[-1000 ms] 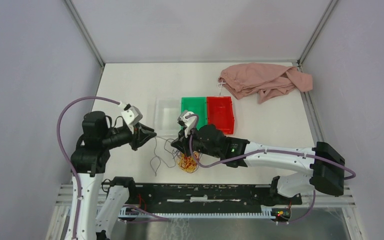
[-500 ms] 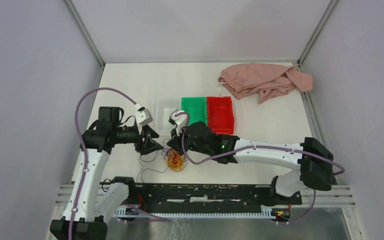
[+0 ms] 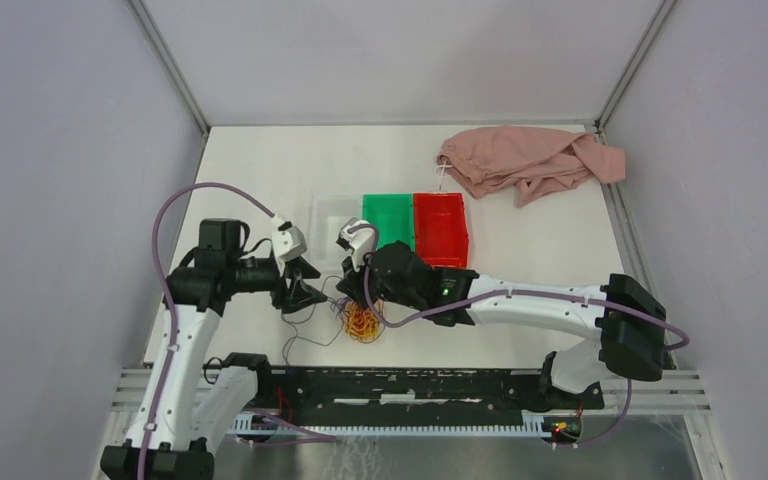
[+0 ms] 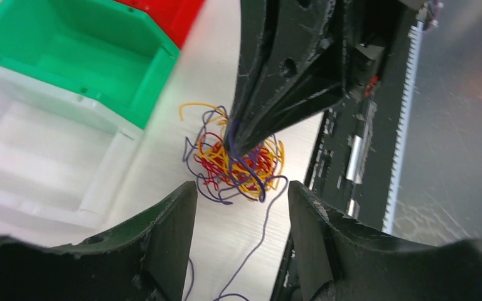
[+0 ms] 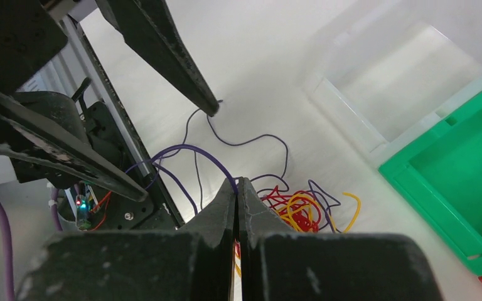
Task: Untangle the cables
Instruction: Untie the cable.
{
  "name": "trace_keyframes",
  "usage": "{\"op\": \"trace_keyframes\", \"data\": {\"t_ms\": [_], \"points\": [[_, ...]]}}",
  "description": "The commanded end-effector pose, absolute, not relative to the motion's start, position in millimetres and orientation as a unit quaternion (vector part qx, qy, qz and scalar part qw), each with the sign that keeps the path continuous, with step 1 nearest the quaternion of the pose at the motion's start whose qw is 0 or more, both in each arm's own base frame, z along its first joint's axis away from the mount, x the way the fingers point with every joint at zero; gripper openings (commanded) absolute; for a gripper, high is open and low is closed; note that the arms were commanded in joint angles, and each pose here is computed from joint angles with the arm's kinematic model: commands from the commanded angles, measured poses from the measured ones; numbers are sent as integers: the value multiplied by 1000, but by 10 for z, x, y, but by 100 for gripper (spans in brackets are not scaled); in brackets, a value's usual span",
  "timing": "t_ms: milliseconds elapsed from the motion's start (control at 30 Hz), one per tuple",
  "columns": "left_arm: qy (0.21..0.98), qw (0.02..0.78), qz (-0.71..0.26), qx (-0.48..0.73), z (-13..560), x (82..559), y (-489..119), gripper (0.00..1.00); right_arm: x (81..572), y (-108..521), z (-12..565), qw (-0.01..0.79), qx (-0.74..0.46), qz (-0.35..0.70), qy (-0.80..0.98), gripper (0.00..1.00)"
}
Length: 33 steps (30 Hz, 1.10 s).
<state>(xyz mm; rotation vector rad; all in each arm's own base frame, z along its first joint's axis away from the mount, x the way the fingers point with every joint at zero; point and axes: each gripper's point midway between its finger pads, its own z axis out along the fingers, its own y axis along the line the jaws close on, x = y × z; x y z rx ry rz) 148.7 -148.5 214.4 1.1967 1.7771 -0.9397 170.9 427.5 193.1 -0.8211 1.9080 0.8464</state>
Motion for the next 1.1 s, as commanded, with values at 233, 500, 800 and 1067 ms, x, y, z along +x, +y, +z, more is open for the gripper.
{"op": "trace_keyframes", "data": {"t_ms": [233,500,800,1067], "points": [[714,418,-354,437,2195,1698,-1695,27,1642,4572,2350,433,-325,408,735,1],[705,467,-287,450,2403,1853,-1579,3,1624,4349,2050,422,-302,391,761,1],[675,477,-292,481,2886,1719,-1608,3,1644,4260,1798,338,-293,433,783,23],[681,475,-269,488,2835,1724,-1540,3,1804,4039,1970,333,-303,418,789,47]]}}
